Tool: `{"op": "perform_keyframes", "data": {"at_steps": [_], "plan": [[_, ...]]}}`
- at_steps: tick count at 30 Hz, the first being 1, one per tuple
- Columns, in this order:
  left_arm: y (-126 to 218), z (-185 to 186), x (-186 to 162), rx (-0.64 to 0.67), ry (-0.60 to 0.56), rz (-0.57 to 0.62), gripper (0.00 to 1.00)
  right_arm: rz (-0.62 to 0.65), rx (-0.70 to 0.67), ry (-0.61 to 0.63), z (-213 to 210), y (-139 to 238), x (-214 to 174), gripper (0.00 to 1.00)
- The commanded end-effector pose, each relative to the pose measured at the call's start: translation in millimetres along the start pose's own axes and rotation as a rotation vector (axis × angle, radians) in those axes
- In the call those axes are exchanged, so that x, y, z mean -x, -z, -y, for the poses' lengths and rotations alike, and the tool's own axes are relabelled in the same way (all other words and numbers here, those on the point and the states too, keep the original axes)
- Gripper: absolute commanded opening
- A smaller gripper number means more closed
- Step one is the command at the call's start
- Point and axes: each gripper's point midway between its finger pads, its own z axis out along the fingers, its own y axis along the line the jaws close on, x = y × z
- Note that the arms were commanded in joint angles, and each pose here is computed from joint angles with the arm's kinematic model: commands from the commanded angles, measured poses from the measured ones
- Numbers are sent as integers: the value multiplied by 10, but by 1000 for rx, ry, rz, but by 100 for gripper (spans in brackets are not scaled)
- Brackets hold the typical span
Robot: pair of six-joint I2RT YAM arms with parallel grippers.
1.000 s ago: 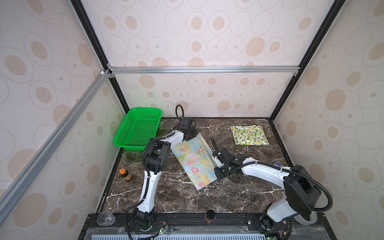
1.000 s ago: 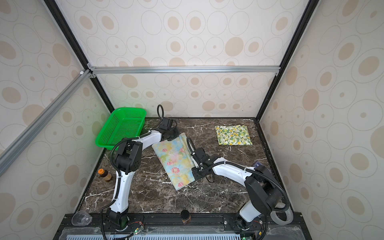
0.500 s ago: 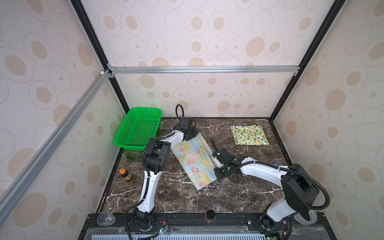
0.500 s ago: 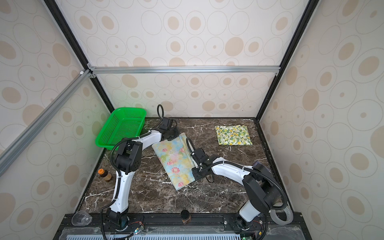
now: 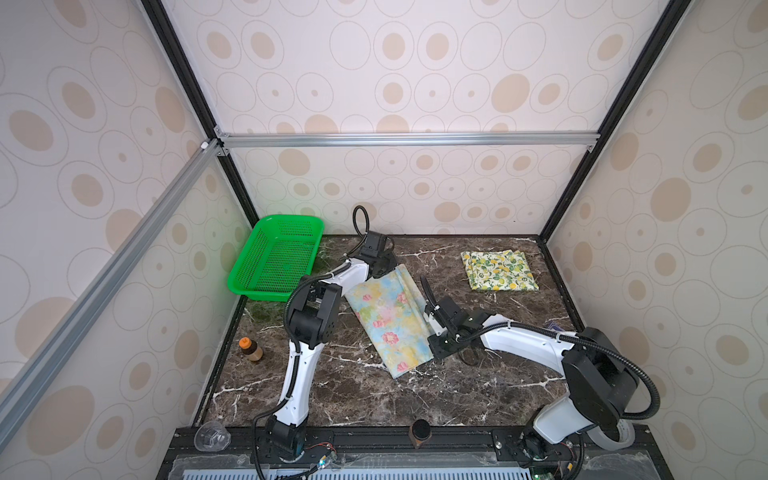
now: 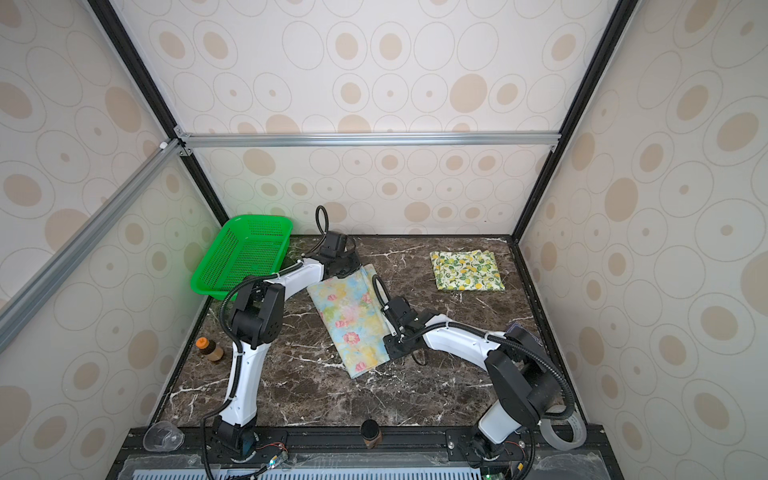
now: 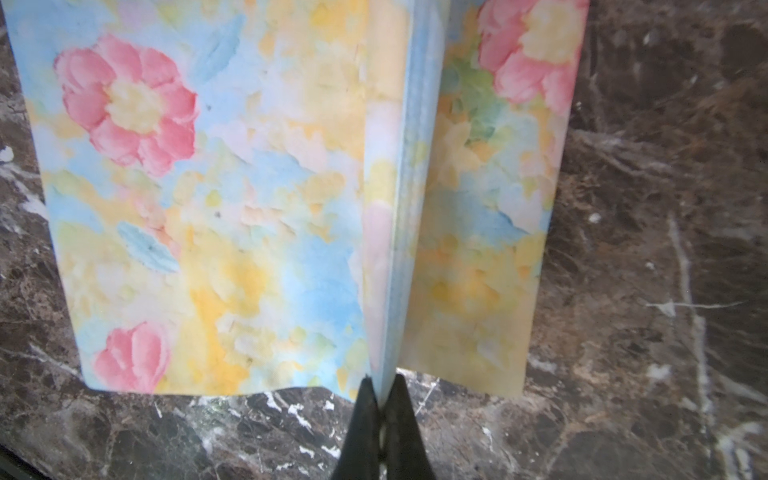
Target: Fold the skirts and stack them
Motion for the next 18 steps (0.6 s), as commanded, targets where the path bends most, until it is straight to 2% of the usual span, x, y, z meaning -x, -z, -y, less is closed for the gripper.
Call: {"op": "perform_keyframes", "data": {"at_steps": [1,18], "plan": [[260,325,323,-67,1,96,0,-15,-11,-4,33,77,-42,0],[265,625,294,-137,-12,97,0,-13,-6,-11,27,85,-50,0]]}}
